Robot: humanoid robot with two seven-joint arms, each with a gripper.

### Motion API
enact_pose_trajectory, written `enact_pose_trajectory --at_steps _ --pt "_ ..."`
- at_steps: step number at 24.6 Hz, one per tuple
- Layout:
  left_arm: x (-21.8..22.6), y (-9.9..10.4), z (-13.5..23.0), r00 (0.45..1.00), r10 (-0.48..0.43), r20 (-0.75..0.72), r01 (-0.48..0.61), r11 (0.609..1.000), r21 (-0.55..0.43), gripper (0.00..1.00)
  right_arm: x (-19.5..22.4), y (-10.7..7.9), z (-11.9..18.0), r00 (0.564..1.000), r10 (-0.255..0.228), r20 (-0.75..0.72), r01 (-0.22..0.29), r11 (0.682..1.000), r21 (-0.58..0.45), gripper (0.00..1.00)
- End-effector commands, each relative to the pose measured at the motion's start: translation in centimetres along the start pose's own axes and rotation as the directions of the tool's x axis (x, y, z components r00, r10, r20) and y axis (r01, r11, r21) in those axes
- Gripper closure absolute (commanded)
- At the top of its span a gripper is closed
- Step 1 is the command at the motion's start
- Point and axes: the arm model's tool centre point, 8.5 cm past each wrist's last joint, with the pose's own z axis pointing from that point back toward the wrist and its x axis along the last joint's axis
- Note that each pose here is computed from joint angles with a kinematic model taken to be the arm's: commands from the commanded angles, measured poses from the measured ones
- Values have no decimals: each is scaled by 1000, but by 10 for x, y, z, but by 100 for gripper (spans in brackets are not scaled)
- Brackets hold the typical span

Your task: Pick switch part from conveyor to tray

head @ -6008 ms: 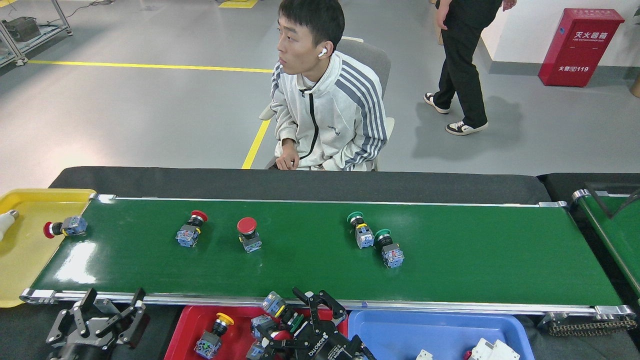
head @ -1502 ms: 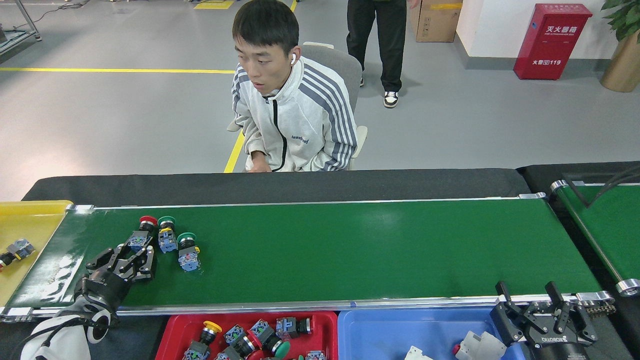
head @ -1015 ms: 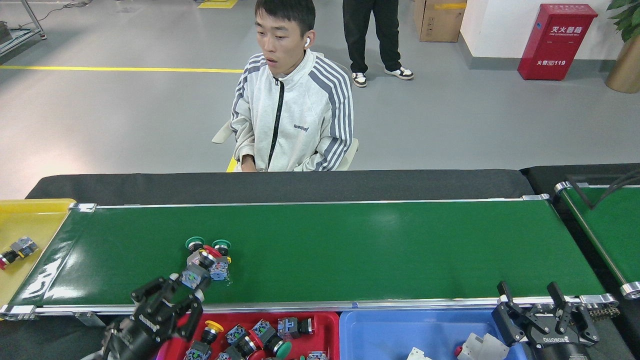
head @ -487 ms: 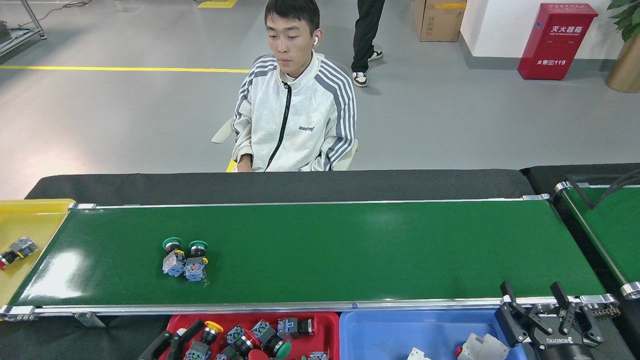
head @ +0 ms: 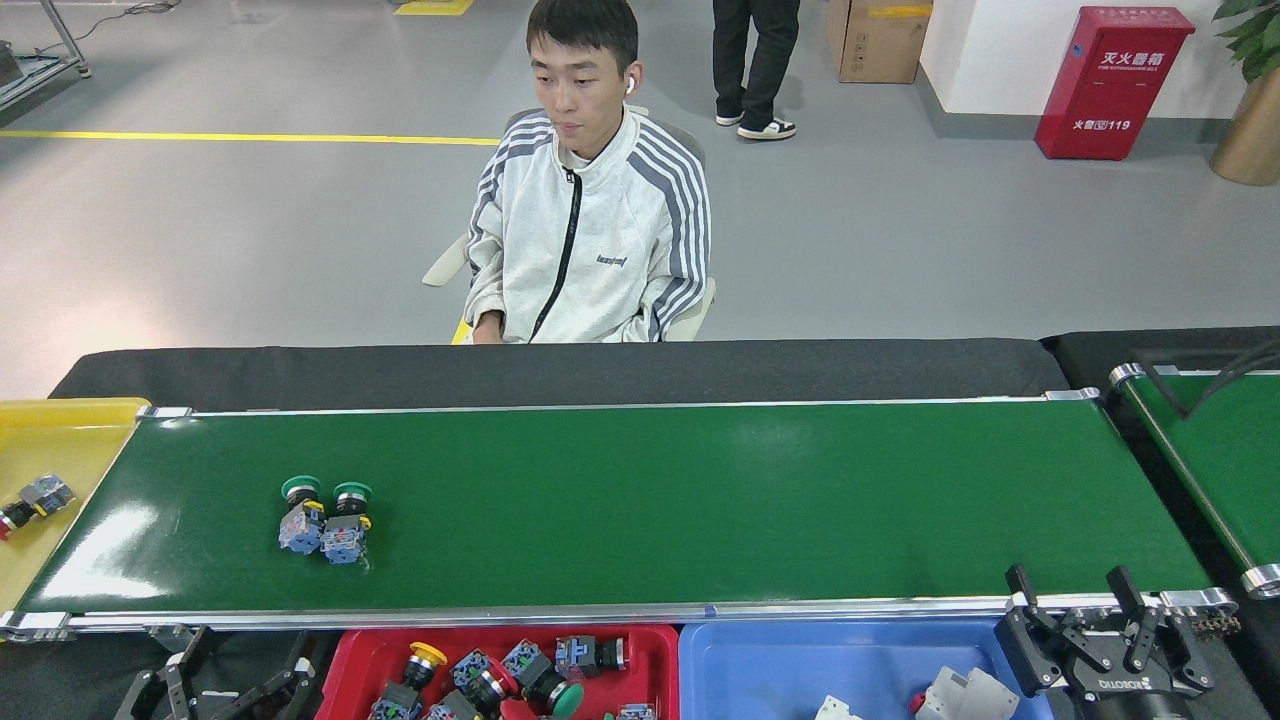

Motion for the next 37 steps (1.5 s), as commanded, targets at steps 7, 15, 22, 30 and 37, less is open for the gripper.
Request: enact_pose_trajectory --at_steps 7,15,22,30,37 --pt "-17 16 -52 999 3 -33 -4 999 -32 0 1 -9 1 1000 8 10 -8 999 -31 0" --pt "-43 11 -92 995 25 -92 -32 997 -72 0 1 -8 3 1000 10 9 -10 1000 -26 0" --pt "-72 10 -113 988 26 -153 -43 993 -109 0 0 -8 3 1000 12 11 -11 1000 -26 0" --pt "-96 12 -145 976 58 -211 -90 985 -145 8 0 -9 3 1000 15 14 -14 1000 -26 0" --pt "-77 7 -146 990 60 -127 -75 990 -115 66 3 -9 2 999 11 34 -10 1000 -29 0"
